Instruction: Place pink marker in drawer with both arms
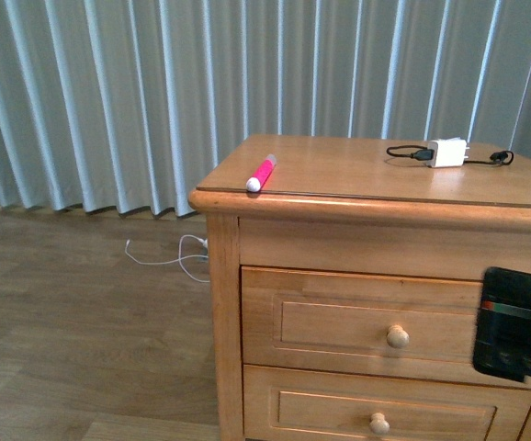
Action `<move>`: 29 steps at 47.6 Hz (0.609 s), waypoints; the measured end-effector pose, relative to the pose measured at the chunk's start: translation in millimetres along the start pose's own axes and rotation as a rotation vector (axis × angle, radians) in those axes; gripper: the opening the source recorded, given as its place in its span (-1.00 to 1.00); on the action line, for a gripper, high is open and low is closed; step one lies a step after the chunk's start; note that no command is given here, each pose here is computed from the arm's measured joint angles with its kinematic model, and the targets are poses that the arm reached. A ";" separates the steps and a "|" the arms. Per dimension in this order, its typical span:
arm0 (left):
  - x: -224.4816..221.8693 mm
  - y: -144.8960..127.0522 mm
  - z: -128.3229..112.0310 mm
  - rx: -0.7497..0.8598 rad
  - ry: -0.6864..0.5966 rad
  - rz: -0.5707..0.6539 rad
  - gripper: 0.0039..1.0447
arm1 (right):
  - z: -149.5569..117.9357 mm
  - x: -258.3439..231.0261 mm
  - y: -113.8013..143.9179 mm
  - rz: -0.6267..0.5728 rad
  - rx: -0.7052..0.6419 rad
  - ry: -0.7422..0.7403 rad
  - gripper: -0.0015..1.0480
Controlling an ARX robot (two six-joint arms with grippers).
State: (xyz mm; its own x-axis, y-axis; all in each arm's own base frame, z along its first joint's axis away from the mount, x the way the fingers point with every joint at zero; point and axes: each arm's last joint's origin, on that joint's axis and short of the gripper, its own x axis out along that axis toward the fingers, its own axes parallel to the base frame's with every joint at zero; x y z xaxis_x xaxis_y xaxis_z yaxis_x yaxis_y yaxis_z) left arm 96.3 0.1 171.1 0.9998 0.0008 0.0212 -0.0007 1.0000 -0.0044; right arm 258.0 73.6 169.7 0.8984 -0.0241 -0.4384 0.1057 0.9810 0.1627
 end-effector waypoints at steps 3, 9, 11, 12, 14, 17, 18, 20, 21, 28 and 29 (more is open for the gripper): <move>0.0 0.0 0.0 0.000 0.000 0.000 0.89 | -0.1 16.1 9.1 -0.002 -0.009 0.018 0.83; 0.0 0.0 0.0 0.000 0.000 0.000 0.89 | -2.3 43.3 25.1 -0.005 -0.030 0.047 0.83; 0.0 0.0 0.0 0.000 0.000 0.000 0.89 | -3.1 52.0 31.2 0.003 -0.035 0.052 0.83; 0.0 0.0 0.0 0.000 0.000 0.000 0.89 | -3.6 54.1 32.7 0.004 -0.037 0.054 0.83; 0.0 0.0 0.0 0.000 0.000 0.000 0.89 | -5.0 61.7 38.8 0.013 -0.047 0.057 0.83; 0.0 0.0 0.0 0.000 0.000 0.000 0.89 | -7.9 72.1 48.5 0.036 -0.065 0.059 0.83; 0.0 0.0 0.0 0.000 0.000 0.000 0.89 | -8.6 73.8 50.2 0.040 -0.070 0.059 0.83; 0.0 0.0 0.0 0.000 0.000 0.000 0.89 | -11.2 79.9 57.1 0.066 -0.089 0.056 0.83; 0.0 0.0 0.0 0.000 0.000 0.000 0.89 | -12.4 81.9 59.5 0.075 -0.097 0.057 0.83; 0.0 0.0 0.0 0.000 0.000 0.000 0.89 | -24.9 100.1 75.6 0.106 -0.172 0.051 0.83; 0.0 0.0 0.0 0.000 0.000 0.000 0.89 | -27.2 103.6 77.3 0.107 -0.186 0.049 0.83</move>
State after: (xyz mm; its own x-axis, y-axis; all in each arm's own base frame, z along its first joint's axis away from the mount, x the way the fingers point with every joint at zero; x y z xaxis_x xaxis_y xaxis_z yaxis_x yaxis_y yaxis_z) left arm 96.3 0.1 171.1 0.9998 0.0008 0.0212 -0.0007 1.0000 -0.0044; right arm 347.7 152.1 112.8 0.8781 0.0871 -0.4704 -0.0738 0.9962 0.0467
